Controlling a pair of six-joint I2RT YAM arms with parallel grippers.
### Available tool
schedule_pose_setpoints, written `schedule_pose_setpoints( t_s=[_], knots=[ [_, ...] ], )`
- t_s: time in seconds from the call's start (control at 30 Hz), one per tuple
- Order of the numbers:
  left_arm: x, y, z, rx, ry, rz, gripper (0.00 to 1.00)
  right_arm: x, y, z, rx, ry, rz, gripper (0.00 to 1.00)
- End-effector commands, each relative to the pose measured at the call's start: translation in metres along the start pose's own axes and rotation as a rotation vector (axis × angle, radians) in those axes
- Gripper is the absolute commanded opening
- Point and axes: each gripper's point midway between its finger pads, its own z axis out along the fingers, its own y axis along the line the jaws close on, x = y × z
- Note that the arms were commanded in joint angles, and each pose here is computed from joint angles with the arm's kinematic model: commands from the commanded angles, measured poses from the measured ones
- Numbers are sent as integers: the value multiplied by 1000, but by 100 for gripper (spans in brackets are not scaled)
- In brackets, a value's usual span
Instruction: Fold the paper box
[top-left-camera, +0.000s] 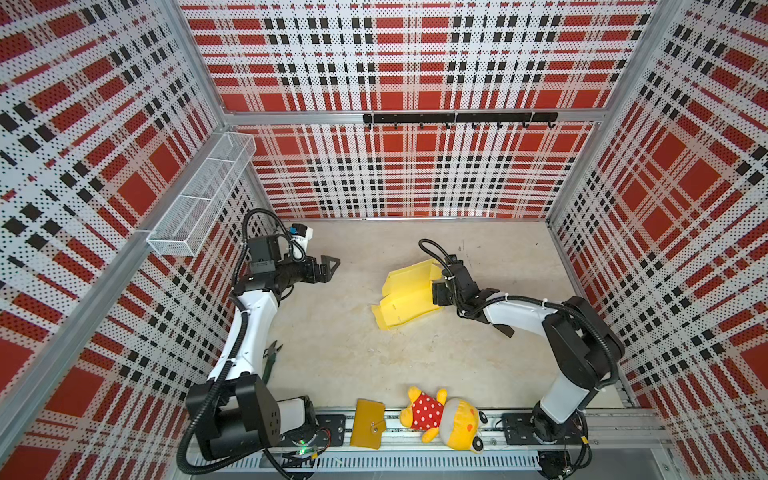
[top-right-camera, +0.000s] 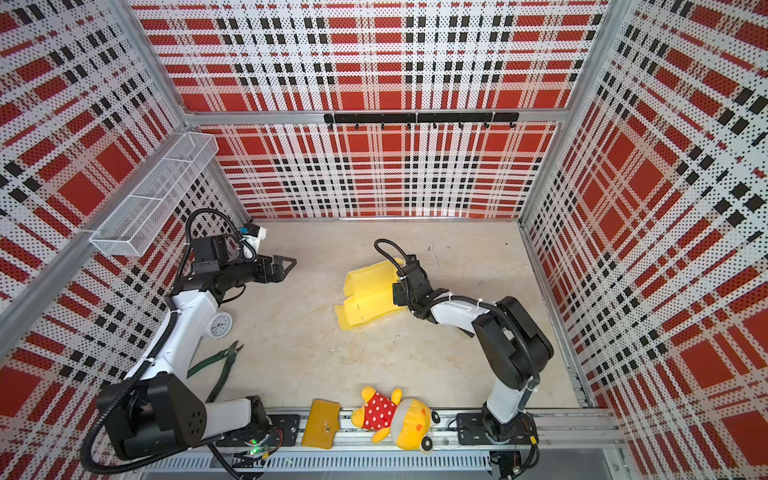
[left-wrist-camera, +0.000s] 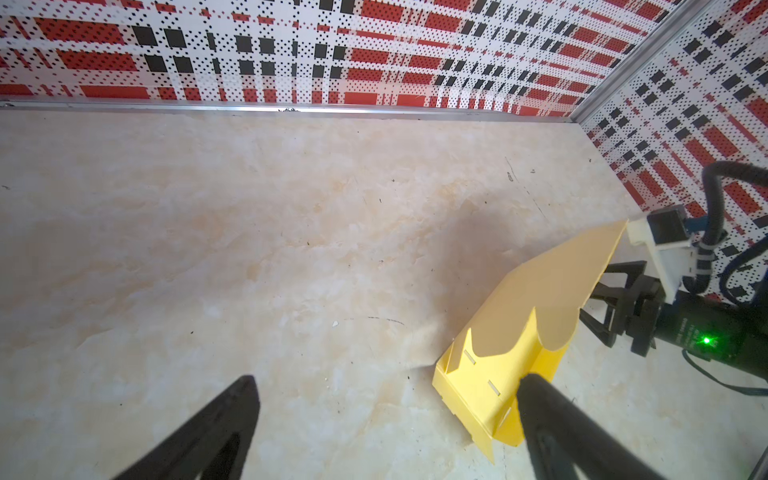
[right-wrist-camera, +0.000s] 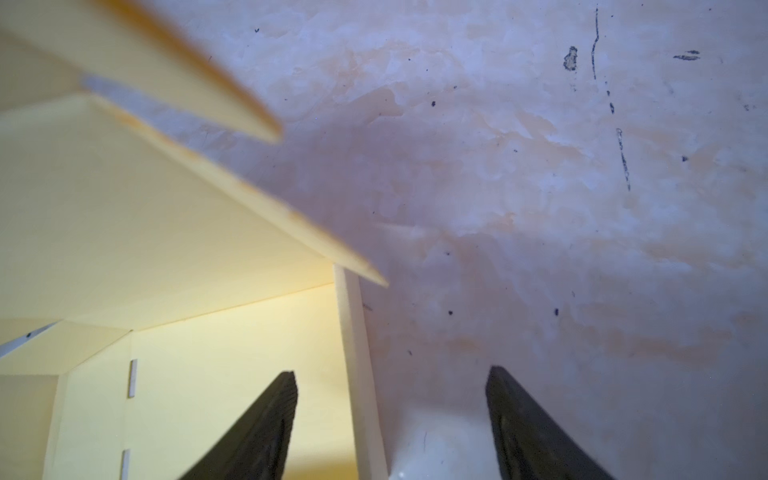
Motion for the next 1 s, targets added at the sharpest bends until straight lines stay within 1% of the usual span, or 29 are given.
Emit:
schedule_pose_setpoints(
  t_s=[0.0, 0.13, 0.3, 0.4, 0.63, 0.93, 0.97],
  knots=[
    [-14, -6, -7, 6, -32, 37, 99, -8, 16, 17, -81, -22, -58, 70],
    [-13, -8, -11, 5, -38, 45, 99, -1, 22, 32, -103, -7, -57, 64],
    [-11, -6, -8, 11, -29, 30, 99, 11, 25, 43, -123, 9, -11, 58],
    [-12, -8, -7, 20, -30, 18, 99, 6, 26, 44, -120, -2, -11, 52],
    [-10, -7, -8, 19, -31, 13, 99, 3, 19, 43, -83, -7, -16, 35],
    [-6, -10, 2, 37, -12, 16, 99, -3, 16, 37, -64, -19, -19, 17],
    [-5, -10, 4, 38, -7, 16, 99, -4, 16, 37, -65, -18, -20, 16]
  ],
)
